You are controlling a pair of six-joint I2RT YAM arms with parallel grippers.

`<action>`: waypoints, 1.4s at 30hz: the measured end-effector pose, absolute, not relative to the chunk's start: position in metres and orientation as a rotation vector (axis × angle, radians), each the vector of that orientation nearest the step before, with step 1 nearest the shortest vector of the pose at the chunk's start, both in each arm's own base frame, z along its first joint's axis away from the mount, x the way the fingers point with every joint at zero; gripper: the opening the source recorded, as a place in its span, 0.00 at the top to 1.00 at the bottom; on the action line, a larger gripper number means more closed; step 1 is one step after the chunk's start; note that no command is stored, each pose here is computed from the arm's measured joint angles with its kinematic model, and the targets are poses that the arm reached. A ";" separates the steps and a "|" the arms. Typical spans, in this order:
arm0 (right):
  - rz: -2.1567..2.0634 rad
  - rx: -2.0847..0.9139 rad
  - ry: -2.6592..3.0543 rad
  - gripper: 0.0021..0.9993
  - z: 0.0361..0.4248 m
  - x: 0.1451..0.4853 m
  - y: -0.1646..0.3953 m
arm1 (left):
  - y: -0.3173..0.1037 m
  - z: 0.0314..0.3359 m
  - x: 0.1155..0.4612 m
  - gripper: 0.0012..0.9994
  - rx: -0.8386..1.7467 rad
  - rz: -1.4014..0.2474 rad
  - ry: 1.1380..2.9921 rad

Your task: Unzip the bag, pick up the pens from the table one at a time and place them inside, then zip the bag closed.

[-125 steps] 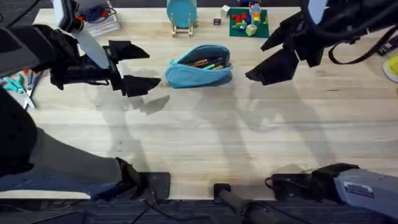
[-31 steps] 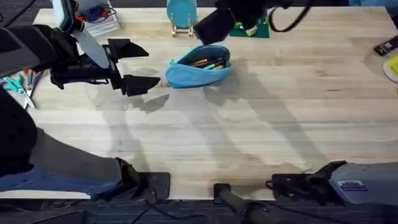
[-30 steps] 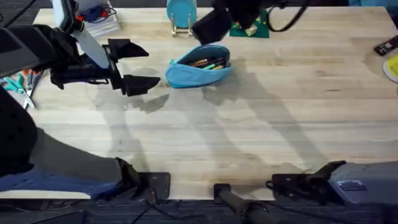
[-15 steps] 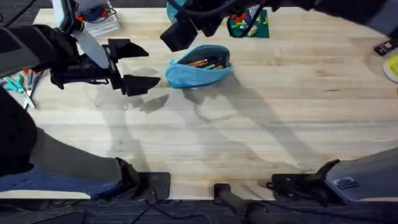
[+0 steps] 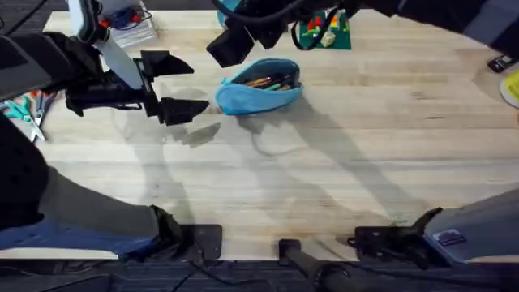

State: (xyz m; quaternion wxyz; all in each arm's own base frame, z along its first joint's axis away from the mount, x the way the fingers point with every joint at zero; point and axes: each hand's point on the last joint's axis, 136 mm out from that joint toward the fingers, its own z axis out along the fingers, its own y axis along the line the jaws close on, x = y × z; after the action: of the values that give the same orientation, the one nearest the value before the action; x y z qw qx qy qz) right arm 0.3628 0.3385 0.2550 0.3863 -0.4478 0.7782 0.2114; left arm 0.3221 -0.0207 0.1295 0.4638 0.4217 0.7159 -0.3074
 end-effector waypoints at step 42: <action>0.338 -1.073 2.188 0.00 0.207 0.368 0.383 | -0.021 0.129 0.322 0.01 1.036 -0.756 1.760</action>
State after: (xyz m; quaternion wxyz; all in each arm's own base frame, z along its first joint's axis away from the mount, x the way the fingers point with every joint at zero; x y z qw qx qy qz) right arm 0.3679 0.3831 0.2074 0.3342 -0.4110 0.8382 0.1296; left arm 0.3220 -0.0207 0.1295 0.4634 0.4216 0.7161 -0.3076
